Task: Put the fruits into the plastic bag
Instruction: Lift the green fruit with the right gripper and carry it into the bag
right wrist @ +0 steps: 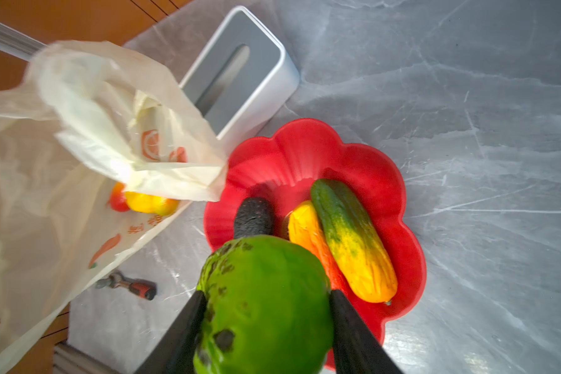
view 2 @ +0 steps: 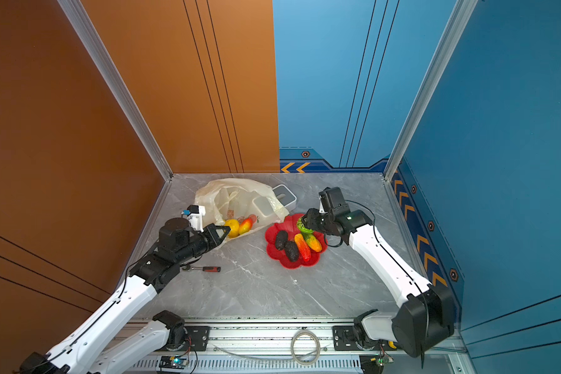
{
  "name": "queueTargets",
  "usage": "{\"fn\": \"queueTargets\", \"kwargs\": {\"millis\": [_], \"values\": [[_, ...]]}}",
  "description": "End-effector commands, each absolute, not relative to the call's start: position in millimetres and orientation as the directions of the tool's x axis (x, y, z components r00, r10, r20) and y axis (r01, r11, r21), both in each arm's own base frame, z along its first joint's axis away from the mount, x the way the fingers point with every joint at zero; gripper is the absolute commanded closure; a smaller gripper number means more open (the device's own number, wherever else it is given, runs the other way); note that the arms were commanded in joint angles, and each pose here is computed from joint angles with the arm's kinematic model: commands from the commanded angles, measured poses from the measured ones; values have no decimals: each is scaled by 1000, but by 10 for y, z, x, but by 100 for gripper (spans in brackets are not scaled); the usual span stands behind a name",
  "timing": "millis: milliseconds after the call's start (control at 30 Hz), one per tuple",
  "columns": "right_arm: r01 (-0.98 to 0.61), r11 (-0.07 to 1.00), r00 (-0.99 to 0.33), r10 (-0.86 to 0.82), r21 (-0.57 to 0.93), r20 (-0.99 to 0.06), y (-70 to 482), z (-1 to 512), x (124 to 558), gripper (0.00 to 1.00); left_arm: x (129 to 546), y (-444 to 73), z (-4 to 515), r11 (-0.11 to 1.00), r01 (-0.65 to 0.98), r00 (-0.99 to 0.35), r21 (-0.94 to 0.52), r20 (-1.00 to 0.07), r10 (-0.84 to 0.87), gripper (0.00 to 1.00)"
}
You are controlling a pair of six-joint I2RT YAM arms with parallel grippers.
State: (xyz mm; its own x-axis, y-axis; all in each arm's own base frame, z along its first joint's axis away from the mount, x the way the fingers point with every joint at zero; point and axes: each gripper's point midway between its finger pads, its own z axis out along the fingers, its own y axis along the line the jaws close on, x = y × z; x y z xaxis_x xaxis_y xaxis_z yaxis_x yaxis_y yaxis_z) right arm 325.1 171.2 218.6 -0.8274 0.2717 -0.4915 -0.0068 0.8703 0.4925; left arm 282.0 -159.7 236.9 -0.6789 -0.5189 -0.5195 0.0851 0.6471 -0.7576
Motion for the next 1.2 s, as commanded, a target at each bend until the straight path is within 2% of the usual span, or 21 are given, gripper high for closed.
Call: {"fn": "queueTargets", "kwargs": {"millis": [0,233,500,900,1167], "values": [[-67,795,-821,300,603,-486,1962,2469,3135,48,2811,-1632,2472,623,118,-673,-773,-524,-522,100],[-233,709,-779,273,666,-564,2592,2921,3045,48,2818,-1650,2482,621,122,-674,-774,-524,-521,100],[-338,680,-786,176,651,-592,3412,2903,3245,49,2807,-1657,2491,619,124,-674,-776,-523,-521,100],[-376,812,-751,17,448,-660,4083,2342,3710,49,2793,-1663,2487,615,123,-675,-779,-520,-523,100],[-356,815,-773,18,457,-634,4415,2013,3915,49,2805,-1678,2472,611,121,-678,-782,-515,-525,100]]}}
